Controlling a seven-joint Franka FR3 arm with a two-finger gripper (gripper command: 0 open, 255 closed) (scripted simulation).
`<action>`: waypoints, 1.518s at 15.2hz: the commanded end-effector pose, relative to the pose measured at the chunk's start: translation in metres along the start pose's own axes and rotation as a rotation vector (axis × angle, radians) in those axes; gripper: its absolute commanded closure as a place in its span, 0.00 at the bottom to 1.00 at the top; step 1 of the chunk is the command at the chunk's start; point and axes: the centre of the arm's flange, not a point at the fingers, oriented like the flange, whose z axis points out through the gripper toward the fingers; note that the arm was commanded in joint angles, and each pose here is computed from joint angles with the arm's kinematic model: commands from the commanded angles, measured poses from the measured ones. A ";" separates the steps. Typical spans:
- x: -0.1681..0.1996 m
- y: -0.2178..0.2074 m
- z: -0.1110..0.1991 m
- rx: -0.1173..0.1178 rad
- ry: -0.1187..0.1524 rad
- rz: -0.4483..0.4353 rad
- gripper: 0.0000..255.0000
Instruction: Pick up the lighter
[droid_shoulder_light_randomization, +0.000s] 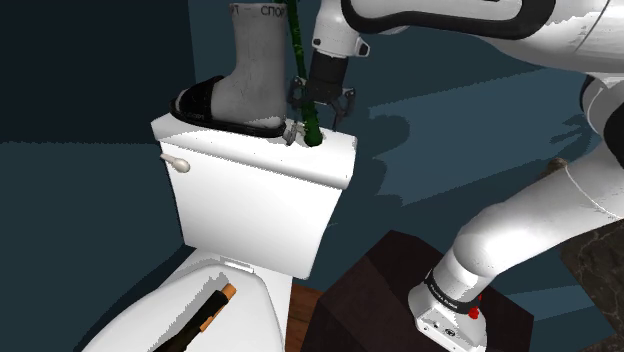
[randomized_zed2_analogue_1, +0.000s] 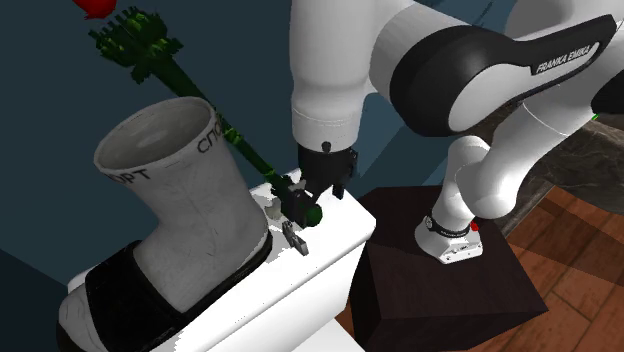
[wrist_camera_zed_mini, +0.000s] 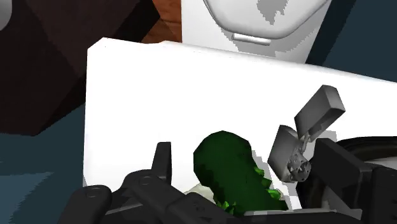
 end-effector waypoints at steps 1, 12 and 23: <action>0.003 -0.025 0.004 0.002 -0.014 0.111 0.00; 0.011 -0.055 0.044 0.003 -0.028 0.234 0.00; 0.011 -0.055 0.044 0.003 -0.028 0.234 1.00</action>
